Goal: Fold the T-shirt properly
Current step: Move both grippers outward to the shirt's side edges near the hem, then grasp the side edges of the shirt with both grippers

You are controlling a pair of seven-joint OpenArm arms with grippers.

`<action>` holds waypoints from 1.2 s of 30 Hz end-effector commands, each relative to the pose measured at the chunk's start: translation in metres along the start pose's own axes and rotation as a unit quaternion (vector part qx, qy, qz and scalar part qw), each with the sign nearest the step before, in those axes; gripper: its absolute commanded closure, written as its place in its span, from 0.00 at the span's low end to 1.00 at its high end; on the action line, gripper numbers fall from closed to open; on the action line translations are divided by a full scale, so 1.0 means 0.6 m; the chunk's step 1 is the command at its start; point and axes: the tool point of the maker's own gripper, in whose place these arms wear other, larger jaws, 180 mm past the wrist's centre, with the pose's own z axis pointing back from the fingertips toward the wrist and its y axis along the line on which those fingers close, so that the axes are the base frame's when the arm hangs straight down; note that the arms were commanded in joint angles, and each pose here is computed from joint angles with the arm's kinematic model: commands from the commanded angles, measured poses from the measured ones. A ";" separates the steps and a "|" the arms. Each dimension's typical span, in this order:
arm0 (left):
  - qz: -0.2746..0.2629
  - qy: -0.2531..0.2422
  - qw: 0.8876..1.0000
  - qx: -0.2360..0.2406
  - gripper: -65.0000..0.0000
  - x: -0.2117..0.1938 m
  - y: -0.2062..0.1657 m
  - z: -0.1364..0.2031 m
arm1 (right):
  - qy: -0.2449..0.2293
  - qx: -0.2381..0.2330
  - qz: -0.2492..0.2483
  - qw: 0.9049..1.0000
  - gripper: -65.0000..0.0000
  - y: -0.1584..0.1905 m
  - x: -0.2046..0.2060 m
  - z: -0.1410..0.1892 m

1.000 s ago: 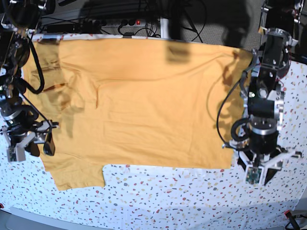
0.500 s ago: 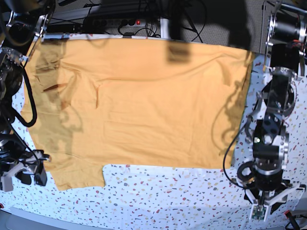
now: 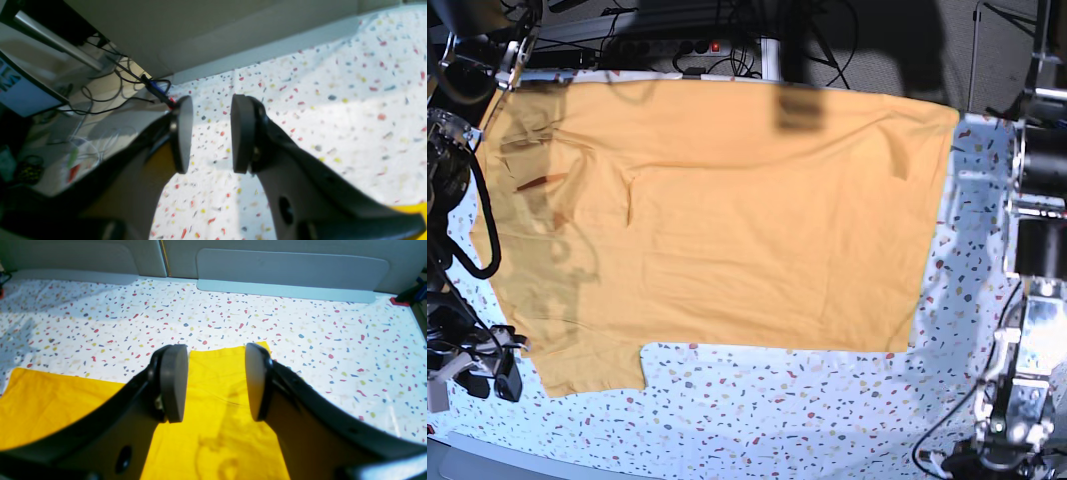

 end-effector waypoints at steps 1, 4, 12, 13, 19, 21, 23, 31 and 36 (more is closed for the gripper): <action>0.009 -0.034 0.999 0.008 0.71 0.054 0.027 0.001 | -0.031 -0.006 0.009 0.999 0.57 -0.008 0.036 0.006; 0.019 -0.035 0.999 -0.018 0.71 0.075 0.030 -0.011 | -0.028 -0.006 0.009 1.000 0.57 -0.008 0.034 0.006; 0.054 -0.010 0.994 -0.092 0.71 0.072 0.015 -0.042 | -0.009 -0.002 0.005 1.000 0.57 -0.003 0.015 0.005; 0.060 -0.006 0.993 -0.106 0.71 0.065 0.008 -0.046 | -0.003 0.000 0.003 1.000 0.57 0.000 0.010 0.004; 0.149 0.039 0.969 -0.193 0.71 -0.026 -0.048 -0.072 | -0.001 0.086 0.034 0.996 0.57 0.066 -0.005 0.001; 0.187 0.058 0.959 -0.206 0.71 -0.065 -0.059 -0.079 | -0.007 0.117 0.019 0.993 0.57 0.090 -0.008 0.003; 0.206 0.078 0.951 -0.216 0.71 -0.104 -0.072 -0.082 | -0.006 0.134 0.009 0.991 0.57 0.105 -0.012 0.003; 0.222 0.198 0.928 -0.225 0.71 -0.233 -0.101 -0.065 | -0.003 0.149 -0.010 0.989 0.57 0.131 -0.021 -0.003; 0.223 0.237 0.917 -0.231 0.62 -0.266 -0.114 -0.053 | 0.006 0.152 -0.009 0.988 0.57 0.135 -0.028 -0.003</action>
